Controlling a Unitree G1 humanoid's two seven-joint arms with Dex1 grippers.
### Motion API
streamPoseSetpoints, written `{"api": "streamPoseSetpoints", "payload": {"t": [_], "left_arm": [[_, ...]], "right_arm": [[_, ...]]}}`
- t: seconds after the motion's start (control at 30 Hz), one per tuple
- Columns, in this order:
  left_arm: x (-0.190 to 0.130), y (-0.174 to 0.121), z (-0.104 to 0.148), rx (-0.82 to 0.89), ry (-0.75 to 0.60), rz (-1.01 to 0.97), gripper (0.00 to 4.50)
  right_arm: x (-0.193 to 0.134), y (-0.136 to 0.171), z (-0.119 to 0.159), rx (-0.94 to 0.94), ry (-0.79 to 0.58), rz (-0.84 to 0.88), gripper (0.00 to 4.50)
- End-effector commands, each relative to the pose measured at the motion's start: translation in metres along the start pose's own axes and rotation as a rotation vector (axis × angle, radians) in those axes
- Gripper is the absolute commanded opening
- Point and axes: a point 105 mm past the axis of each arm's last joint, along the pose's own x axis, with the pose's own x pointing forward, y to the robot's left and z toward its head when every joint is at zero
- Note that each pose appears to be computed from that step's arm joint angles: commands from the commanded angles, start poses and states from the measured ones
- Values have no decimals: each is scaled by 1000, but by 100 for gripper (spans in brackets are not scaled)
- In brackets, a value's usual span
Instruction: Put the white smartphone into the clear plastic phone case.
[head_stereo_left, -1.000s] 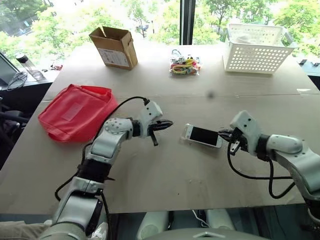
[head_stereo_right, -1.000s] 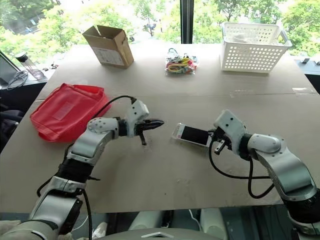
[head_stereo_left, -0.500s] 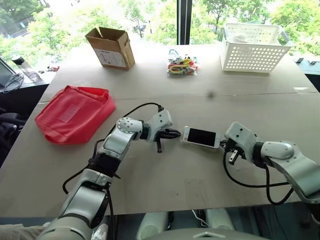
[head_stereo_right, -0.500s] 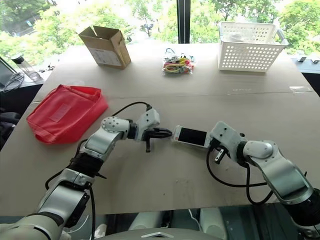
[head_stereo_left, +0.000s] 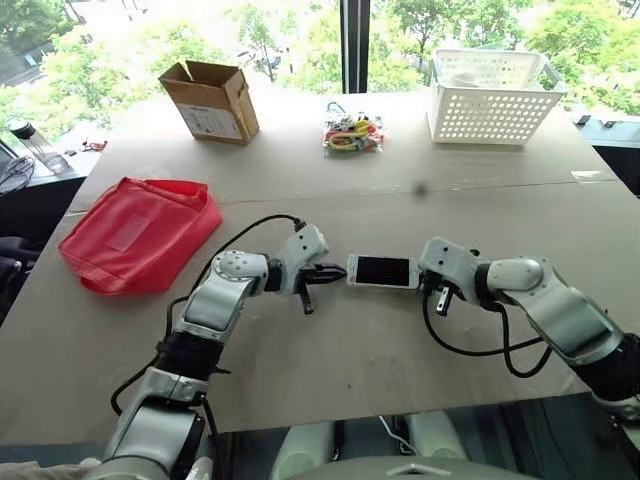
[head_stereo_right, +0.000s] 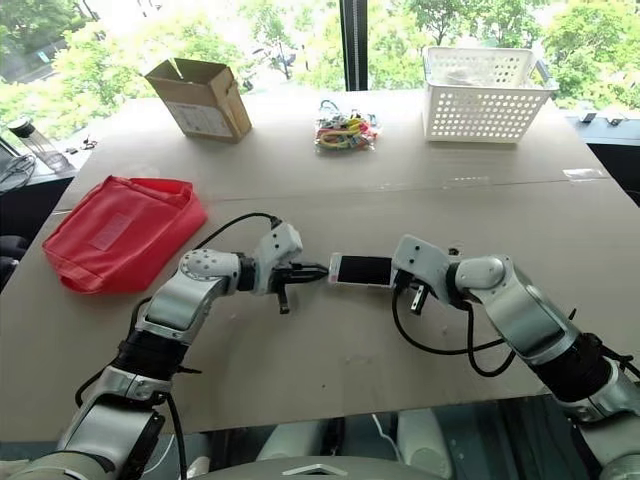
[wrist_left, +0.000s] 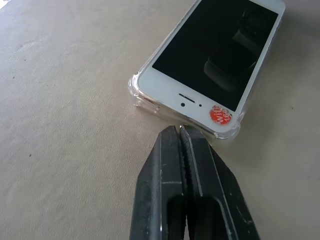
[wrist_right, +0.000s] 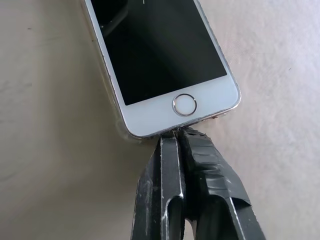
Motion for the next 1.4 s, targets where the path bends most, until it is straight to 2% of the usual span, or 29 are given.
{"api": "streamPoseSetpoints", "payload": {"t": [0.03,0.2,0.33,0.43,0.53,0.67,0.8,0.87,1.0,1.07,1.17,1.27,1.33,1.4], "left_arm": [[14,-28,23,-5,-76,-77,8],[14,-25,15,-64,-72,-58,8],[0,-13,7,-108,-115,-8,8],[-20,-2,-2,-152,-169,37,8],[-38,4,-8,-189,-205,54,8],[-56,5,-12,-166,-204,39,8],[-60,8,-9,-154,-219,62,8],[-60,7,-7,-156,-225,72,8],[-58,2,-4,-150,-230,71,8],[-55,0,-2,-146,-232,72,8],[-50,-4,1,-130,-226,64,8],[-39,-10,4,-97,-209,32,8],[-30,-14,5,-79,-194,11,8],[-24,-14,5,-64,-177,1,8]], "right_arm": [[11,-5,16,-90,-58,48,0],[14,-20,7,-180,-13,67,0],[-9,-35,-7,-116,6,41,0],[-36,-37,-4,-6,-78,58,0],[-40,-32,23,50,-212,93,0],[-17,-22,65,63,-360,129,0],[21,-6,80,84,-376,177,0],[39,4,70,78,-298,213,0],[61,24,28,41,-93,292,0],[63,25,23,32,-88,287,0],[52,13,44,61,-216,241,0],[15,-7,83,118,-447,171,0],[-6,-20,87,110,-480,102,0],[-15,-27,80,98,-453,46,0]]}}
